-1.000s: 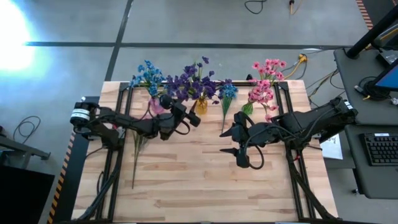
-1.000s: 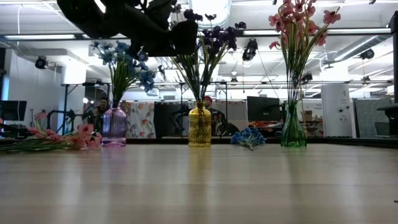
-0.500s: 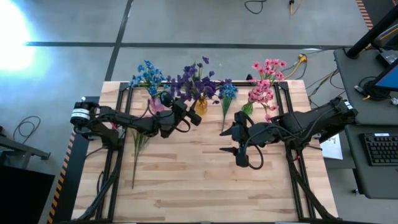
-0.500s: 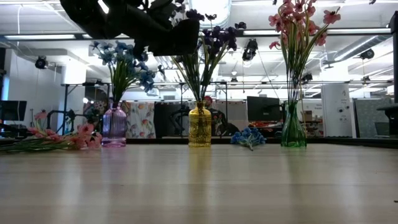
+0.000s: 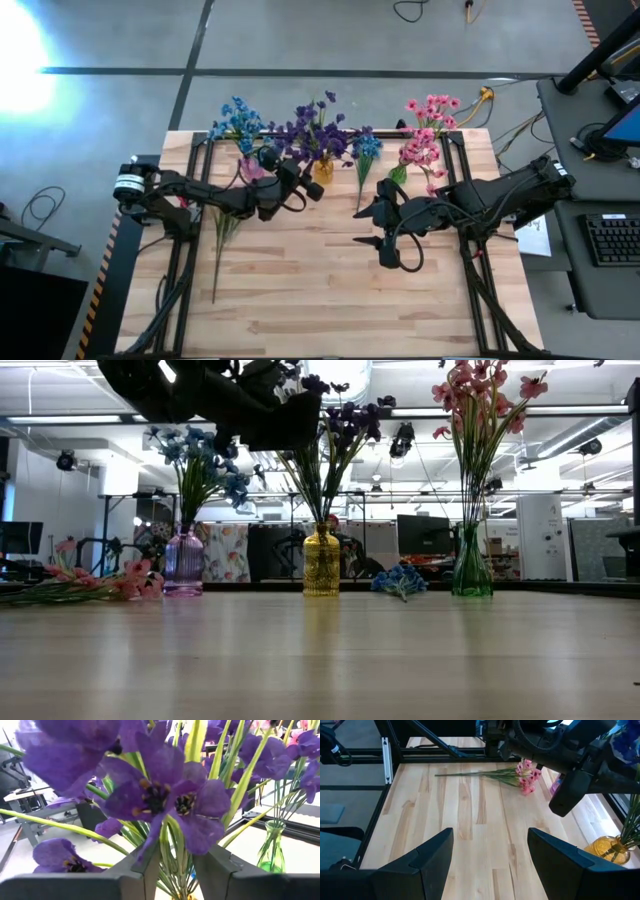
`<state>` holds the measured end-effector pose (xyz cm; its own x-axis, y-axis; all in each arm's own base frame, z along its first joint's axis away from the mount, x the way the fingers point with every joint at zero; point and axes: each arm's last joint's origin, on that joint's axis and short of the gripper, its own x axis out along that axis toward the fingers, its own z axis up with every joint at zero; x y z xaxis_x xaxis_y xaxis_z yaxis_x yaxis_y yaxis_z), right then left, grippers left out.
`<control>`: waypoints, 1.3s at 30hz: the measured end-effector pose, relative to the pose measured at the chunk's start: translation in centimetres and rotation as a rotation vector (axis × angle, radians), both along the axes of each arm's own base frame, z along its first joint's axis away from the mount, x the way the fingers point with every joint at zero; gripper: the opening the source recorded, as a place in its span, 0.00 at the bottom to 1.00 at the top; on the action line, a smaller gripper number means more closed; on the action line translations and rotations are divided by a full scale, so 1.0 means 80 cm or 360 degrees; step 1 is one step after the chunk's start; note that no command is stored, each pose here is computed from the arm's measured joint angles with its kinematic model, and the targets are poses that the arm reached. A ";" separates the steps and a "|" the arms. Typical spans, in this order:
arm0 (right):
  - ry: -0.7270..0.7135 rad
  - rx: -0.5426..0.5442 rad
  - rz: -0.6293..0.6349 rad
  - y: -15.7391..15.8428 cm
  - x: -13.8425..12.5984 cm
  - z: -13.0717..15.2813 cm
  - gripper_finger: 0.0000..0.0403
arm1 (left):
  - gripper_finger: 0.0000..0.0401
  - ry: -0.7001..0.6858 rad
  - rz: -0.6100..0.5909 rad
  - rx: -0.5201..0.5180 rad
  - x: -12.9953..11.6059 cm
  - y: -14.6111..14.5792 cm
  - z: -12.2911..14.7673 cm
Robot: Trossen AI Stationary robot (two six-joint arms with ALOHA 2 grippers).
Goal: Sort flowers into vase by color
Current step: Put the violet flowers into the yellow vase
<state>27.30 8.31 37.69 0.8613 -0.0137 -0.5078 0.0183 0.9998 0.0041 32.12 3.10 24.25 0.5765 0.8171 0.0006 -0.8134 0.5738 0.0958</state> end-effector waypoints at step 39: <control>0.0000 0.0001 -0.0001 0.000 0.000 0.000 0.61 | 0.19 0.0065 0.0007 -0.0014 0.000 0.002 -0.007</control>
<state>27.30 8.31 37.69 0.8613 -0.0137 -0.5078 0.0187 0.9998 0.0048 32.13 3.23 23.69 0.5723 0.8195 -0.0299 -0.8114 0.5712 0.1240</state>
